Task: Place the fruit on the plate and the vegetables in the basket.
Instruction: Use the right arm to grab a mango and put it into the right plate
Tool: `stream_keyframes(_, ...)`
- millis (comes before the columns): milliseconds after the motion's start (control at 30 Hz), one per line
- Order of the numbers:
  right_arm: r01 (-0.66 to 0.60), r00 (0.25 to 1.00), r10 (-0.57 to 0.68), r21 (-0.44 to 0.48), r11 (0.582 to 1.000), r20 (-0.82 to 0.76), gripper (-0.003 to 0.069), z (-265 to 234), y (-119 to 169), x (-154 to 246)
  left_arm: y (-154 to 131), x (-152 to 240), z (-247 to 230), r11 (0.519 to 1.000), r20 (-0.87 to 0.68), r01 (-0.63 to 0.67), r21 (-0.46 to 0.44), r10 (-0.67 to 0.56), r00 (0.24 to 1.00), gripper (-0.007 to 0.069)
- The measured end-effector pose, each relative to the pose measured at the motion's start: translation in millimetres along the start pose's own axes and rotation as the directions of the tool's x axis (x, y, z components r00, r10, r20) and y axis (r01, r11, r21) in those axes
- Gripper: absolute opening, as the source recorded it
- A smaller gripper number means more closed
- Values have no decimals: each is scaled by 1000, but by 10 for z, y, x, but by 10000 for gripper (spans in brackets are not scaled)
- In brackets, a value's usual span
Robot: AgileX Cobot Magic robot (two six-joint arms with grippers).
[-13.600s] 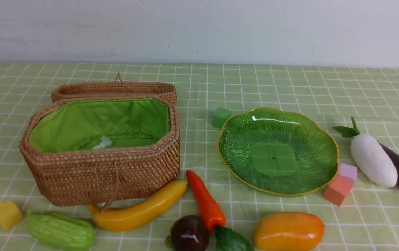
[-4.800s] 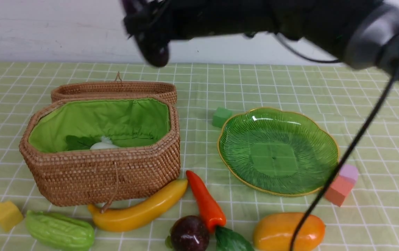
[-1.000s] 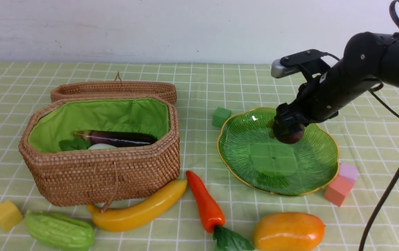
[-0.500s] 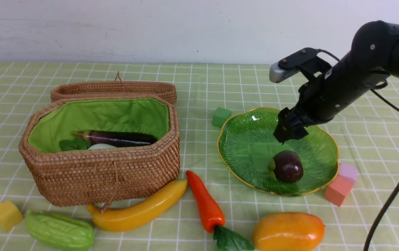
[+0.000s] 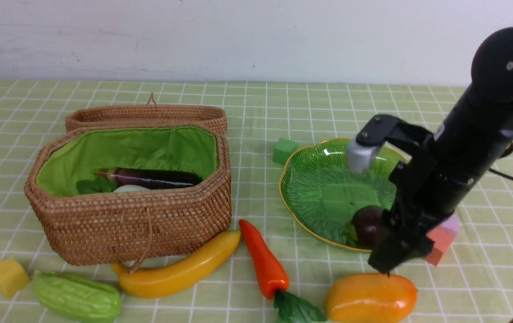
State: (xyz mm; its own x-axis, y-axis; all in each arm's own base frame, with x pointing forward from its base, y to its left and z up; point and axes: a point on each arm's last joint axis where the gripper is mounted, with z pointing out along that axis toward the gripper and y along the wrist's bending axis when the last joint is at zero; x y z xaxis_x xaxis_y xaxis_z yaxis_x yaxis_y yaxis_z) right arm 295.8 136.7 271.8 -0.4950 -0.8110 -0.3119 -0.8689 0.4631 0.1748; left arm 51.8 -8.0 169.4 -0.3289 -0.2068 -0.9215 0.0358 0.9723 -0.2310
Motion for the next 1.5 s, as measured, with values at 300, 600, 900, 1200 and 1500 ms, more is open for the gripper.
stream_keyframes(300, 158, 984, -150, 83, 984, -95, 593, 507, 277, 152, 0, 0, 0, 1000, 0, 0, 0, 0, 1000, 239)
stream_keyframes(600, 212, 976, -197, 192, 958, -97, 593, 626, 144, 158, 0, 0, 0, 1000, 0, 0, 0, 0, 1000, 239)
stream_keyframes(900, 189, 976, -170, 140, 972, -139, 599, 886, 63, 175, 0, 0, 0, 1000, 0, 0, 0, 0, 1000, 239)
stream_keyframes(1200, 189, 973, -170, 118, 975, -154, 582, 922, 64, 185, 0, 0, 0, 1000, 0, 0, 0, 0, 1000, 239)
stream_keyframes(1500, 227, 970, -207, 163, 960, -128, 582, 648, 100, 97, 0, 0, 0, 1000, 0, 0, 0, 0, 1000, 239)
